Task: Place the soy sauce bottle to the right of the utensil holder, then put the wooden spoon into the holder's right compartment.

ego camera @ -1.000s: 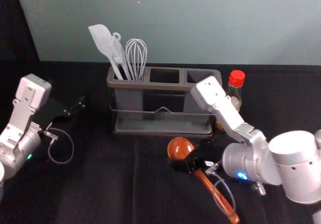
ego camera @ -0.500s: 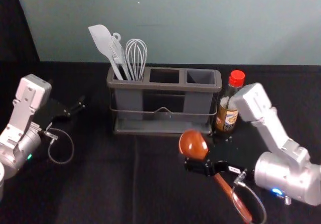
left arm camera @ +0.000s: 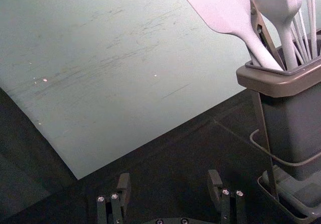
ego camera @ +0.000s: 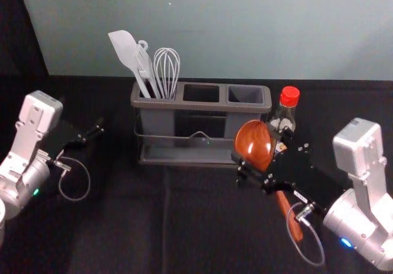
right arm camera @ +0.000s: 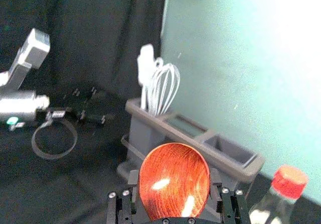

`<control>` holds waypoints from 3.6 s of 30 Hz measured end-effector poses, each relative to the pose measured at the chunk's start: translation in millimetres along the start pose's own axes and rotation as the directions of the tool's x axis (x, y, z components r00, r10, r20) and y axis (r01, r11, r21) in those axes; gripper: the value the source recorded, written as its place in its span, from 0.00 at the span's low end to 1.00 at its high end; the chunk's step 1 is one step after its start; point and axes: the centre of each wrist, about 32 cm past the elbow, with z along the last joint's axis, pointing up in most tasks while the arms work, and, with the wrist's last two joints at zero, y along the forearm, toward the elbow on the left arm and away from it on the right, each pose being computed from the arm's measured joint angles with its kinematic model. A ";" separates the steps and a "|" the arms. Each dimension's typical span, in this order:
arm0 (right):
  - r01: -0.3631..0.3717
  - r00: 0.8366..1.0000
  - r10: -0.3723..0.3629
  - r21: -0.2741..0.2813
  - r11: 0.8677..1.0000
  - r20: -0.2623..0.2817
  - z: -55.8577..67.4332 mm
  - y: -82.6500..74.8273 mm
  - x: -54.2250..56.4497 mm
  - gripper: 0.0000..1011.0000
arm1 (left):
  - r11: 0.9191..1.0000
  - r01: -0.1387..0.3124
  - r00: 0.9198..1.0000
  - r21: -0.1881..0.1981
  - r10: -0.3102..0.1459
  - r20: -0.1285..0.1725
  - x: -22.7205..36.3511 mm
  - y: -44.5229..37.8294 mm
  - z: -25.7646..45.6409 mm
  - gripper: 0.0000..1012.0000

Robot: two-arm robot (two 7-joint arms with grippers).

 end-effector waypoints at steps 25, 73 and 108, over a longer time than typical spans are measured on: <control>0.058 0.998 -0.061 0.151 0.987 0.014 -11.7 -0.5 -10.2 0.83 | 1.000 0.000 1.000 0.000 0.000 0.000 0.0 0.0 0.0 0.99; 0.046 0.997 -0.062 0.324 0.945 0.039 35.8 41.4 43.3 0.83 | 1.000 0.000 1.000 0.000 0.000 0.000 0.0 0.0 0.0 0.99; 0.055 0.992 -0.094 0.373 0.926 0.087 68.1 41.6 63.6 0.83 | 1.000 0.000 1.000 0.000 0.000 0.000 0.0 0.0 0.0 0.99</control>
